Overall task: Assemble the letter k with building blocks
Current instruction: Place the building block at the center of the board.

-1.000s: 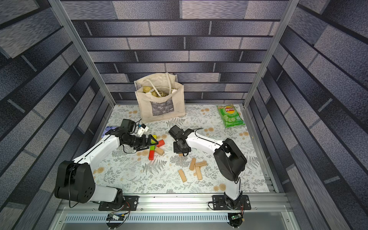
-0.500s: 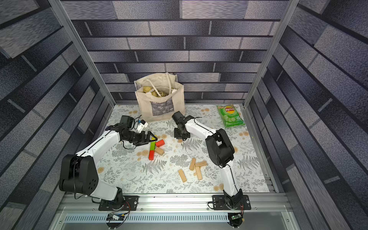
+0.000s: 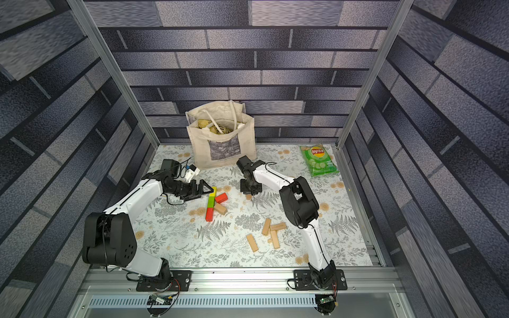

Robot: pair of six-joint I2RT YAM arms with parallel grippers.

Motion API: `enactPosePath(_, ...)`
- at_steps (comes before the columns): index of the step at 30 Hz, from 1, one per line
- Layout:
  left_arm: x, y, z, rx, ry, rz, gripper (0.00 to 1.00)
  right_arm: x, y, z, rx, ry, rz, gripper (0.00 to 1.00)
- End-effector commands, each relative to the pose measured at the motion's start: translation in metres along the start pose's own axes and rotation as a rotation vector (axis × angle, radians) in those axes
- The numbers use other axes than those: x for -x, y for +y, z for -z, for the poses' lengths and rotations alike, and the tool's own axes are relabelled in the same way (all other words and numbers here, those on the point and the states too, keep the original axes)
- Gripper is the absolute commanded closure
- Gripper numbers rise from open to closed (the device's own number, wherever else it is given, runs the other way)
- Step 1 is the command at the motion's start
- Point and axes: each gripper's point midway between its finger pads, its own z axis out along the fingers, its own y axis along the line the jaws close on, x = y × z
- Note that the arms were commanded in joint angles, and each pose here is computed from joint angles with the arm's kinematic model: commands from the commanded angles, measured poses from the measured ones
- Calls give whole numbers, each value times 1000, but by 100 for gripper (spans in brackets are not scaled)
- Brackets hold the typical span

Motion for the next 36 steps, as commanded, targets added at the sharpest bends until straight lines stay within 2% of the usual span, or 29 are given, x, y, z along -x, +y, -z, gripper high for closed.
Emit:
enactPosePath(1, 7, -6, 2, -29, -5, -12, 0, -1, -6, 0, -26, 21, -44, 100)
enactPosePath(10, 10, -9, 3, -39, -17, -8, 0, 4, -12, -5, -78, 20, -33, 100)
enactPosePath(36, 10, -11, -4, -83, 4, 22, 0, 11, -16, -22, -87, 49, -61, 99)
